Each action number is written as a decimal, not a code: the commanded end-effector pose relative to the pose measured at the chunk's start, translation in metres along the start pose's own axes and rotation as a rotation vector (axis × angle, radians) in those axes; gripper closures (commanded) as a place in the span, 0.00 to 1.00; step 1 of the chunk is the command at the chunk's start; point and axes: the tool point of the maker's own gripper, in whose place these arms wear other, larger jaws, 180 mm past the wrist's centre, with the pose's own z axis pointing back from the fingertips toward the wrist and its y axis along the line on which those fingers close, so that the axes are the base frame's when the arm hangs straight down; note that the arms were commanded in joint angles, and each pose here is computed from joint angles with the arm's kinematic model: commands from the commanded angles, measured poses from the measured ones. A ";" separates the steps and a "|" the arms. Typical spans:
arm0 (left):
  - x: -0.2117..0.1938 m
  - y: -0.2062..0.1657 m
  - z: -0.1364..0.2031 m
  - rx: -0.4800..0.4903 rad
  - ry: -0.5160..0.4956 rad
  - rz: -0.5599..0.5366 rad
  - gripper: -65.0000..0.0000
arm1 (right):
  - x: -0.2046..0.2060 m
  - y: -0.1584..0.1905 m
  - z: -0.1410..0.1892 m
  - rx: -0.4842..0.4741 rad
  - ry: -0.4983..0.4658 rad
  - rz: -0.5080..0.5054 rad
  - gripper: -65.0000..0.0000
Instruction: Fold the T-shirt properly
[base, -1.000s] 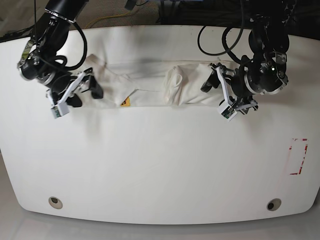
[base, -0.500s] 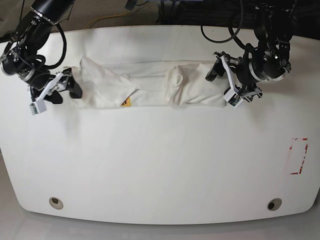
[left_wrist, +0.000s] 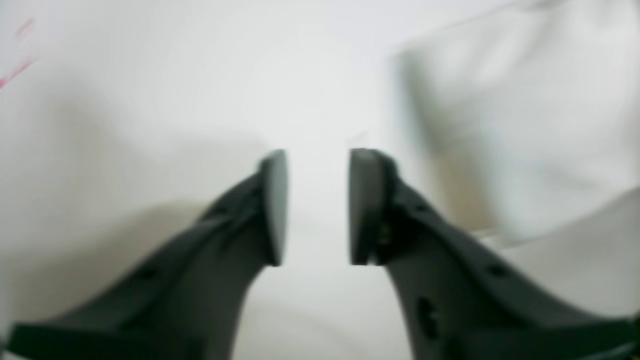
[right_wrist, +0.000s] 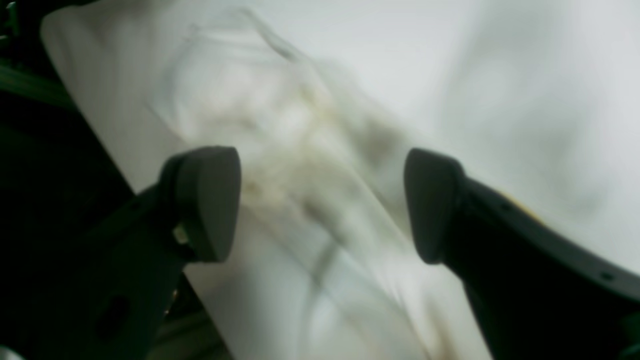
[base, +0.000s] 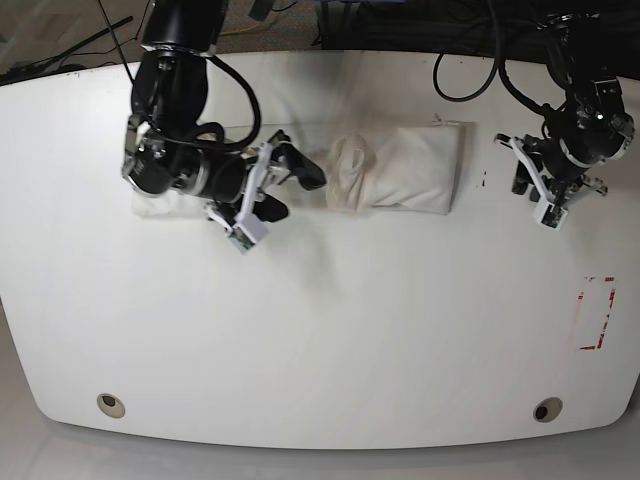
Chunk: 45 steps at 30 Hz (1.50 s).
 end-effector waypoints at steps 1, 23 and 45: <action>0.007 0.015 0.007 0.046 -0.028 -0.003 0.79 | 0.034 0.011 -0.011 0.021 -0.066 0.048 0.25; -0.023 0.012 0.013 0.045 0.039 0.012 0.80 | -0.014 0.039 -0.080 0.133 0.228 0.260 0.25; 0.049 -0.039 -0.008 -0.101 -0.133 -0.097 0.80 | -0.003 -0.060 0.058 -0.234 0.039 0.173 0.25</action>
